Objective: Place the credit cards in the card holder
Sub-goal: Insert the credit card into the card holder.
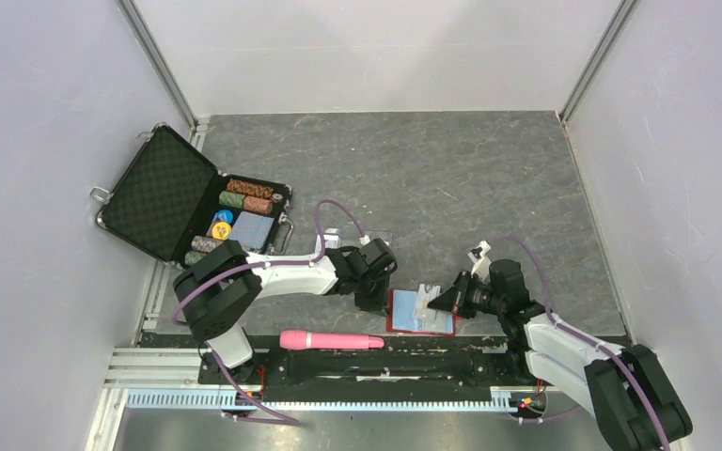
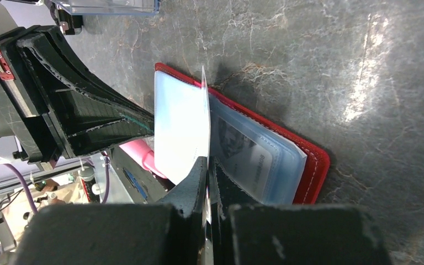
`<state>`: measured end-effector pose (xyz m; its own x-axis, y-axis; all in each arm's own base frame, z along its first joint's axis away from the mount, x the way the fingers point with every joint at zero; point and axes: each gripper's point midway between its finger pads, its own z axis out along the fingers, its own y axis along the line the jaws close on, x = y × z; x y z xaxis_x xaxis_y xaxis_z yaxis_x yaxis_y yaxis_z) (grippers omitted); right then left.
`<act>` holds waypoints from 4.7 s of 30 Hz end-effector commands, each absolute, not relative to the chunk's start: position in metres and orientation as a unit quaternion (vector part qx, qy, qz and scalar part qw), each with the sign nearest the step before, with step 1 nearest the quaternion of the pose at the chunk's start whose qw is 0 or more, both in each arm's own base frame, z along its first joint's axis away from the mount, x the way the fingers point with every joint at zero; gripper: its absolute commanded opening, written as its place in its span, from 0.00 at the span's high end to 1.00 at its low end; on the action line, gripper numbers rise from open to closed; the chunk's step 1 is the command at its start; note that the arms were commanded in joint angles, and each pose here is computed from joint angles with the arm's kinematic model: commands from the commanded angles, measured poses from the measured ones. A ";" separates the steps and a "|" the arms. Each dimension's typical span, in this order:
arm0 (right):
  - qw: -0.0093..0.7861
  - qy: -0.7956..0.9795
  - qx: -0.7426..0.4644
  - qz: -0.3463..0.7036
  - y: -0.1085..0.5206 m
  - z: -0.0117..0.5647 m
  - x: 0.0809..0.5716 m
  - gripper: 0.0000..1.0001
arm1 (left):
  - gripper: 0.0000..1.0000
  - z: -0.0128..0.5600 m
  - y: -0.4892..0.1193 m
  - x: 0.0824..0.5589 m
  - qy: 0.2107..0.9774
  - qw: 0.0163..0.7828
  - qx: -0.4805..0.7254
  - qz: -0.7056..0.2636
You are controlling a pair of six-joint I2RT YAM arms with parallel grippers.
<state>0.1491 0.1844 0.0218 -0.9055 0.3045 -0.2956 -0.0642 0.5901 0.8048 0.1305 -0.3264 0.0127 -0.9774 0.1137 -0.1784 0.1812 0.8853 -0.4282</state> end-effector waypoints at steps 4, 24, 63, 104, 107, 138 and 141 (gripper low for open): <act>0.190 0.865 0.073 0.459 0.186 0.020 0.139 1.00 | 0.98 -0.018 -0.306 0.120 0.980 0.061 0.087 -0.167; 0.286 0.890 0.083 0.345 0.156 0.031 0.192 1.00 | 0.98 -0.024 -0.302 0.117 0.981 0.057 0.086 -0.162; 0.169 0.880 0.039 0.442 0.180 0.022 0.129 1.00 | 0.98 -0.025 -0.308 0.117 0.981 0.054 0.085 -0.166; 0.111 0.904 0.010 0.412 0.173 0.003 0.110 1.00 | 0.98 -0.023 -0.321 0.118 0.979 0.051 0.098 -0.172; 0.095 0.907 0.002 0.410 0.173 -0.001 0.107 1.00 | 0.98 -0.022 -0.323 0.119 0.978 0.052 0.098 -0.174; 0.159 0.917 -0.043 0.362 0.200 0.013 0.143 0.69 | 0.98 -0.008 -0.301 0.134 0.980 0.119 0.031 -0.154; 0.165 0.926 -0.049 0.335 0.192 0.015 0.145 0.56 | 0.98 -0.007 -0.298 0.136 0.980 0.125 0.025 -0.153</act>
<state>0.1366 0.2116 0.0228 -0.9559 0.0470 -0.2900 -0.1861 0.6671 0.7213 0.1308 -0.3343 0.0141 -0.9744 0.0499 -0.2192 0.1427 0.8906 -0.4319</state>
